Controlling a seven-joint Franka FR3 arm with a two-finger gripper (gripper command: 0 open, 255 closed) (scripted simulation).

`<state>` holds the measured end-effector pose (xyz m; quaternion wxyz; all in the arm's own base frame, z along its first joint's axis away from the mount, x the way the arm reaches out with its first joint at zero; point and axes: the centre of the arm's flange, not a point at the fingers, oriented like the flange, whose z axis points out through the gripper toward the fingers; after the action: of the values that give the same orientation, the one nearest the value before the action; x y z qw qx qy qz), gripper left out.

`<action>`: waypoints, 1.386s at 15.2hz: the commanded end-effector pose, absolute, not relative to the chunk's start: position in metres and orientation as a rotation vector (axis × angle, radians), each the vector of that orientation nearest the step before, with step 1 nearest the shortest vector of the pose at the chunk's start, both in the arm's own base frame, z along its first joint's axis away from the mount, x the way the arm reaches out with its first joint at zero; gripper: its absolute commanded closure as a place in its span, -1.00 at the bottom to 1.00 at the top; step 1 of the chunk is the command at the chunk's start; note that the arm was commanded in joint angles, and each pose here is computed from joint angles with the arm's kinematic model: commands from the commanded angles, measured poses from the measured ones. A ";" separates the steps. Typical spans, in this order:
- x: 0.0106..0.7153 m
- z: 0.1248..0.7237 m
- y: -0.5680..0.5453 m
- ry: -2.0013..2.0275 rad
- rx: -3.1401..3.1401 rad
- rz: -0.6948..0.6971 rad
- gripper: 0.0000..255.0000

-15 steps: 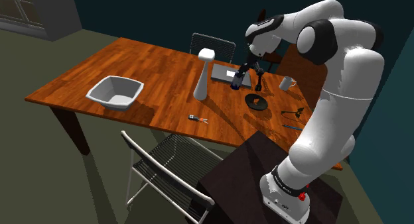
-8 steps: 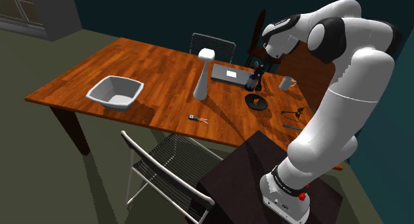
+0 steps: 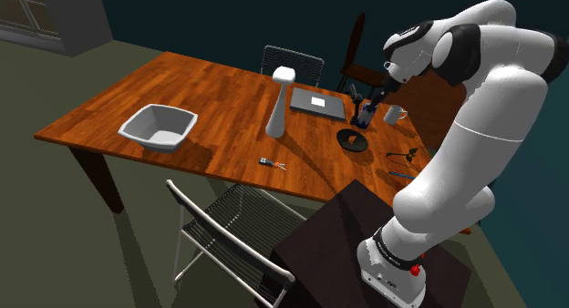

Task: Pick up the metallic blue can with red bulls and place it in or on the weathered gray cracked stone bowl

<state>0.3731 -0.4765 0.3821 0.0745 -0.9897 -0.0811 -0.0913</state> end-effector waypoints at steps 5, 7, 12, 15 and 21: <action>0.371 0.353 -0.479 -0.246 -2.970 -0.274 1.00; 0.371 0.342 -0.479 -0.246 -2.970 -0.274 1.00; 0.371 0.316 -0.479 -0.246 -2.970 -0.274 1.00; 0.371 0.300 -0.479 -0.246 -2.970 -0.274 1.00; 0.371 0.277 -0.479 -0.246 -2.970 -0.274 1.00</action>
<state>0.3712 -0.4795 0.2782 0.0749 -0.9896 -0.0819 -0.0910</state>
